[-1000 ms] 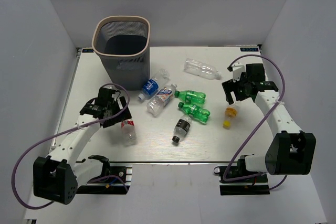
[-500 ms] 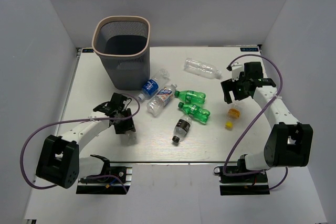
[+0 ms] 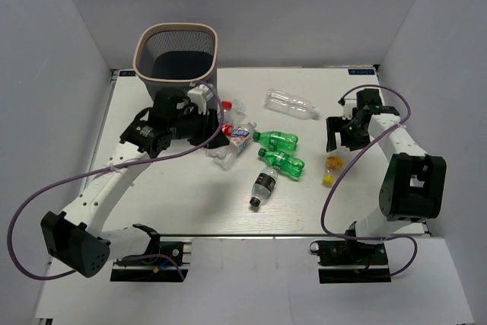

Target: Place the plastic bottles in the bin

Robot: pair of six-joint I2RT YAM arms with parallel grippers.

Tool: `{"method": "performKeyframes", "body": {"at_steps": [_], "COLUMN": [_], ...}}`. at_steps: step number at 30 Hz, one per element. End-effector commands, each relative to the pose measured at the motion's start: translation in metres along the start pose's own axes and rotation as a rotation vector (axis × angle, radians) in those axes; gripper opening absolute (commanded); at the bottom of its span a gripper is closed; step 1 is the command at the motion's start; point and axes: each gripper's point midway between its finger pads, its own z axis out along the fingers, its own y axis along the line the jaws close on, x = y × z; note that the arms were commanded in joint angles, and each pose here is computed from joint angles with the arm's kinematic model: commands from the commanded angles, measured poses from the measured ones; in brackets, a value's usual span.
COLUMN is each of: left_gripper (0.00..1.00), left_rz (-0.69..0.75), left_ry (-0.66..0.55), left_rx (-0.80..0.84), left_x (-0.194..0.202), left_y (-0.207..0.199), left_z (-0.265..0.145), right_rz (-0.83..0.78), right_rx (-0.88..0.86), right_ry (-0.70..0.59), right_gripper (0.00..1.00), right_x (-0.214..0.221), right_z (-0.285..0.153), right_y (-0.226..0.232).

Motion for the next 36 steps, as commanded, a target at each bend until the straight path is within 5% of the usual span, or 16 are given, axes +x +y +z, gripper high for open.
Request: {"method": "performKeyframes", "body": {"at_steps": [1,6,12,19,23,24,26,32,36], "left_gripper": [0.2,0.16,0.09,0.27,0.52,0.76,1.0,1.0,1.0], "left_rz": [0.217,0.326,0.153,-0.008,-0.029,-0.036,-0.002,0.147,0.336], "left_ry": [-0.092,-0.448,-0.808,-0.856,-0.814,-0.823,-0.809,-0.819,-0.685], "left_rx": [0.317,0.21,-0.249,-0.641,-0.804,-0.815,-0.816,-0.653,-0.243], "left_x": [-0.042,-0.15,-0.26,-0.295,-0.295,-0.301,-0.31,-0.325,-0.294], "left_y": [-0.076,-0.096,-0.018,0.065,0.104,0.109,0.11,0.063,-0.01], "left_z": [-0.036,-0.075,-0.083,-0.072,-0.065,-0.07,-0.072,-0.079,-0.054], "right_rz": [0.074,0.102,0.097,0.063,0.083,0.088,0.1,0.132,0.168], "right_rx": [0.022,0.007,-0.01,0.018,0.0,0.0,-0.01,-0.055,-0.044], "right_ry": [-0.029,-0.026,-0.028,-0.039,0.004,0.011,0.028,0.098,0.166], "right_gripper": [0.9,0.9,0.9,0.9,0.9,0.9,0.9,0.9,0.9], "right_x": [-0.014,-0.005,0.004,0.009,0.019,0.021,0.024,0.036,0.048], "right_z": [-0.016,-0.02,-0.025,-0.036,-0.034,-0.033,-0.031,-0.015,0.001], "right_y": [-0.004,-0.002,0.001,-0.004,-0.001,-0.001,0.0,0.006,0.002]}}
